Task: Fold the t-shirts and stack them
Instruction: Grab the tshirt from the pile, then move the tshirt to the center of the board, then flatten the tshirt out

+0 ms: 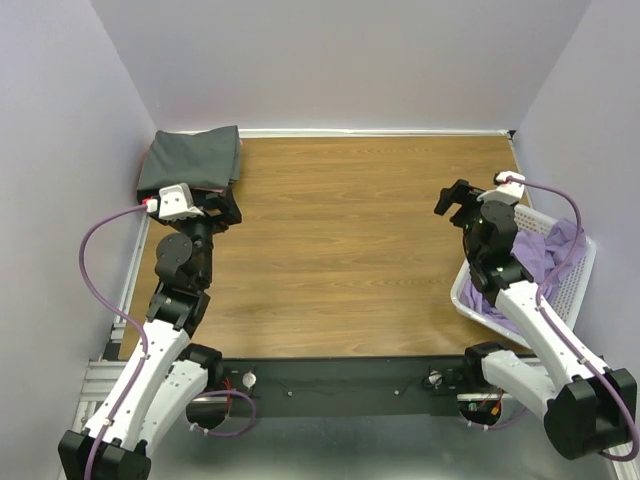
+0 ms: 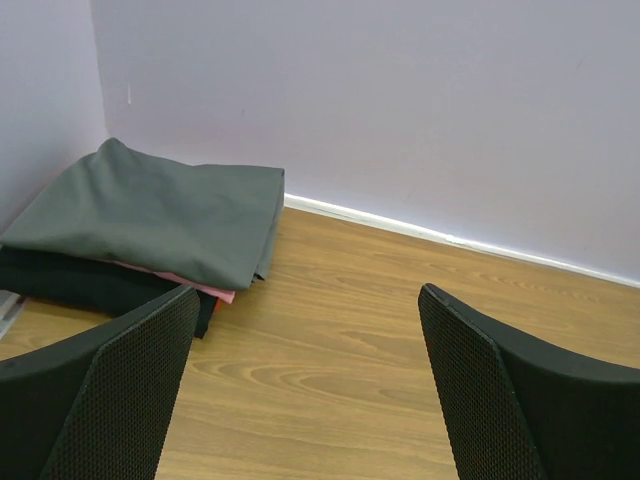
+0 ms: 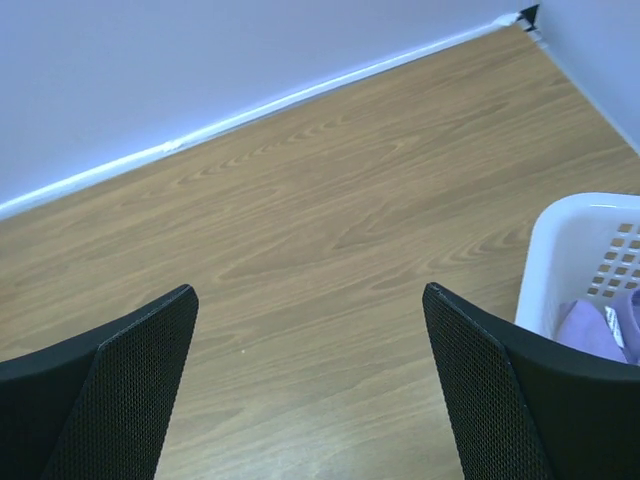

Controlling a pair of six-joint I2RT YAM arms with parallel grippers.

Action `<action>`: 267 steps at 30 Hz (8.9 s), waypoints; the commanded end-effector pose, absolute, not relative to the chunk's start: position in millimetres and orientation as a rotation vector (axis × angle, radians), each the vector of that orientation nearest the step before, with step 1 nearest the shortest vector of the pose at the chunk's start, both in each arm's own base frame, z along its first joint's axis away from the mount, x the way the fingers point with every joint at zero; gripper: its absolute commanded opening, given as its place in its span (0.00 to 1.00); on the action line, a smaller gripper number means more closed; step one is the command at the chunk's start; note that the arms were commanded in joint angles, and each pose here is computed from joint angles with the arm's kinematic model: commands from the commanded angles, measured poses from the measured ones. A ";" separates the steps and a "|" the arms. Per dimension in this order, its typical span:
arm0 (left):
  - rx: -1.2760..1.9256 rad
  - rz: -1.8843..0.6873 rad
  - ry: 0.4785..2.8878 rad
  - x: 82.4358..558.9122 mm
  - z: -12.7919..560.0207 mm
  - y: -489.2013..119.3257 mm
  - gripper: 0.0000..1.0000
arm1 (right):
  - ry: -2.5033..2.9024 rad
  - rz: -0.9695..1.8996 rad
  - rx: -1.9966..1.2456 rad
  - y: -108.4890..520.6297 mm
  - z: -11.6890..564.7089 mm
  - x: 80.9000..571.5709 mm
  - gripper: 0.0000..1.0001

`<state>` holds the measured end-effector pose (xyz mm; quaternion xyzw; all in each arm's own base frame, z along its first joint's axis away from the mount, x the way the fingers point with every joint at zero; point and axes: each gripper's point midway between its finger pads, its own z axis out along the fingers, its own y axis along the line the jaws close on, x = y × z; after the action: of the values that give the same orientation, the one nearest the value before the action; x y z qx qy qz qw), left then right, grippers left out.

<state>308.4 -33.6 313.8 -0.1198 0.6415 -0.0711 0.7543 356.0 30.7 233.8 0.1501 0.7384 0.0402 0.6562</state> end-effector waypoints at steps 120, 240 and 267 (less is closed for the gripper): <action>-0.173 -0.160 1.508 322.8 284.0 -53.5 0.92 | 1.806 0.090 0.361 120.6 296.9 418.5 1.00; -0.410 -0.064 1.522 315.7 270.8 -24.8 0.00 | 1.853 -0.047 0.463 20.3 236.0 335.4 0.51; -0.279 -0.129 1.640 337.2 234.5 -55.8 0.00 | 2.293 0.093 0.214 105.7 57.0 517.6 0.73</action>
<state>336.1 -55.2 223.9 -0.1246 0.7403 -0.0486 0.6588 501.0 115.6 52.6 0.0711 0.9148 0.0310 0.3964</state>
